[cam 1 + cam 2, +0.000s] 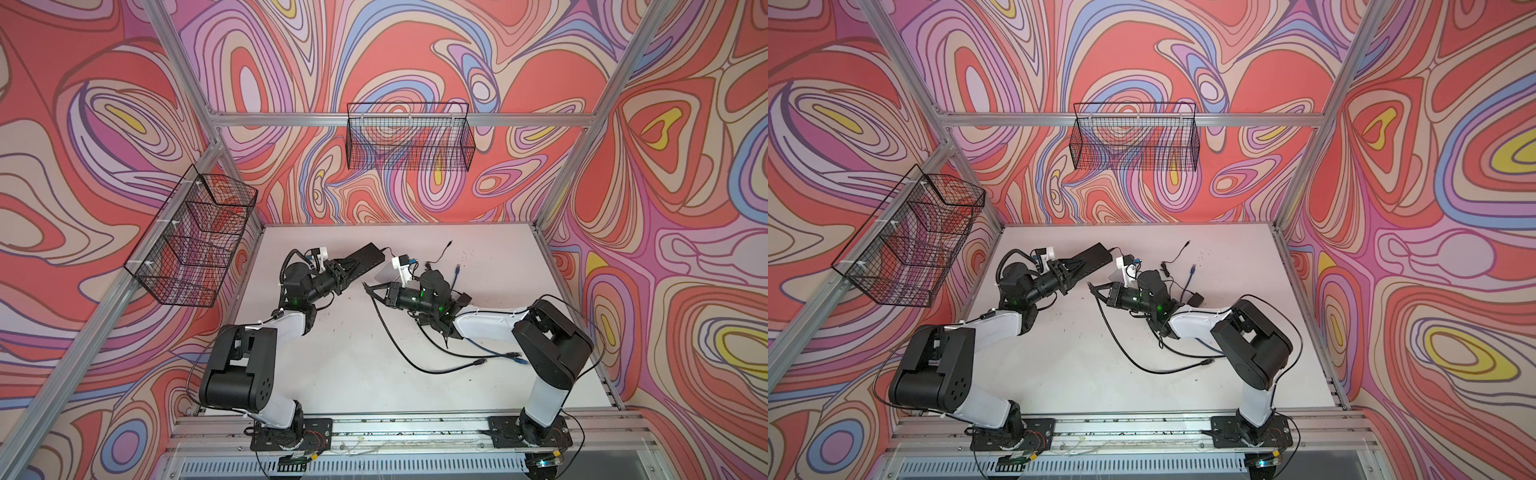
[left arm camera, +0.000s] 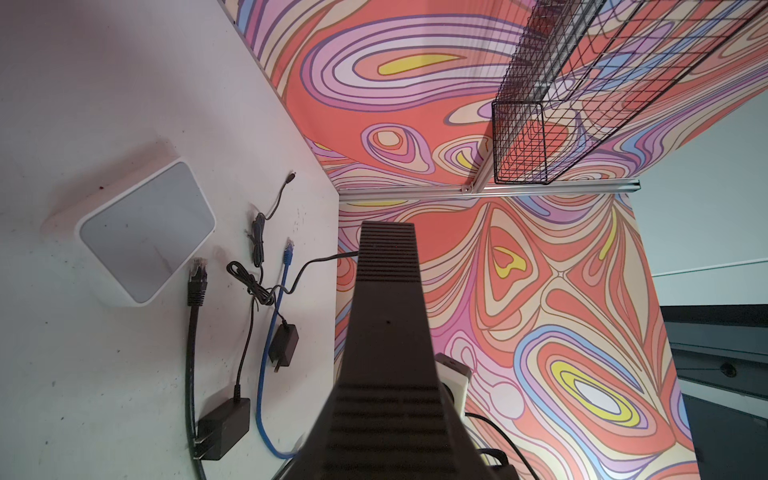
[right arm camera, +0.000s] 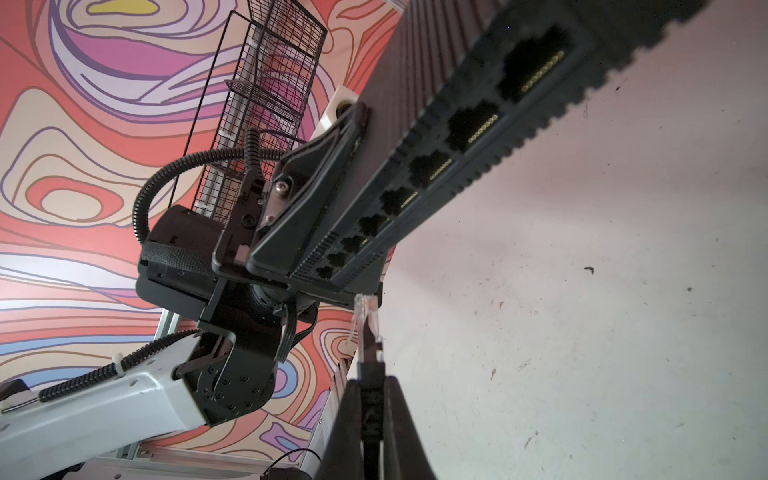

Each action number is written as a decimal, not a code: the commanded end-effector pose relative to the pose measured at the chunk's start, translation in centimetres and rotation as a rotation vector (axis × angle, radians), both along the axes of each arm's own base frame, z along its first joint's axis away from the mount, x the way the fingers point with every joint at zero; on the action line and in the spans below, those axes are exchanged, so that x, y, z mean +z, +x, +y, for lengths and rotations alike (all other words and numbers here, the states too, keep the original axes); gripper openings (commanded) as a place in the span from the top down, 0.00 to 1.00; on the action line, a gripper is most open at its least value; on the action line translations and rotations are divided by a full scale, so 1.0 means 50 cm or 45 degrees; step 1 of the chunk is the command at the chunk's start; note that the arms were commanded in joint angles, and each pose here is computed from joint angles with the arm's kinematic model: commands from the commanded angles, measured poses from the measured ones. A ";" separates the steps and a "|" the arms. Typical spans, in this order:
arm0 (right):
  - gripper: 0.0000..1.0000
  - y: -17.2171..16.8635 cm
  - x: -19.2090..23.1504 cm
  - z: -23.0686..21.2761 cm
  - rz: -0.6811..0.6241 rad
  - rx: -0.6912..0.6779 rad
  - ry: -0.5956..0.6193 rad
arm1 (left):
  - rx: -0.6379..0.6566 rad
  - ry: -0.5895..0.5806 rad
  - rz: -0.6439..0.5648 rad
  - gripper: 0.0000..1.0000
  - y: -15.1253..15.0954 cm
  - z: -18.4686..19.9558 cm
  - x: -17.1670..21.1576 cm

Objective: Insert the plug into the switch port

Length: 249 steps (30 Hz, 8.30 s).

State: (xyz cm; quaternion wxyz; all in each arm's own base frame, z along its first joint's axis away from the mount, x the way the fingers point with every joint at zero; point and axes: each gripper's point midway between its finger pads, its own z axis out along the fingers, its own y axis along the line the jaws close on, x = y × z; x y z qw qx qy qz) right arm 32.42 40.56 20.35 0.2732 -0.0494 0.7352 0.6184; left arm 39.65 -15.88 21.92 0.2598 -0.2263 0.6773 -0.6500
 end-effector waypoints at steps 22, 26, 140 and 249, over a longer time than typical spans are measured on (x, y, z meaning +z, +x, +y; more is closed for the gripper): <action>1.00 0.033 0.048 0.003 -0.035 0.003 0.090 | -0.039 -0.042 -0.177 0.95 -0.015 -0.007 0.057; 1.00 0.033 0.049 0.001 -0.033 0.000 0.099 | -0.043 -0.046 -0.181 0.95 -0.018 -0.007 0.059; 0.83 0.066 0.011 -0.015 -0.030 0.022 -0.260 | -0.255 0.172 -0.063 0.96 -0.056 -0.040 -0.018; 0.68 0.217 -0.392 -0.237 0.189 -0.394 -1.265 | -0.234 0.192 -0.274 0.96 0.085 -0.033 0.163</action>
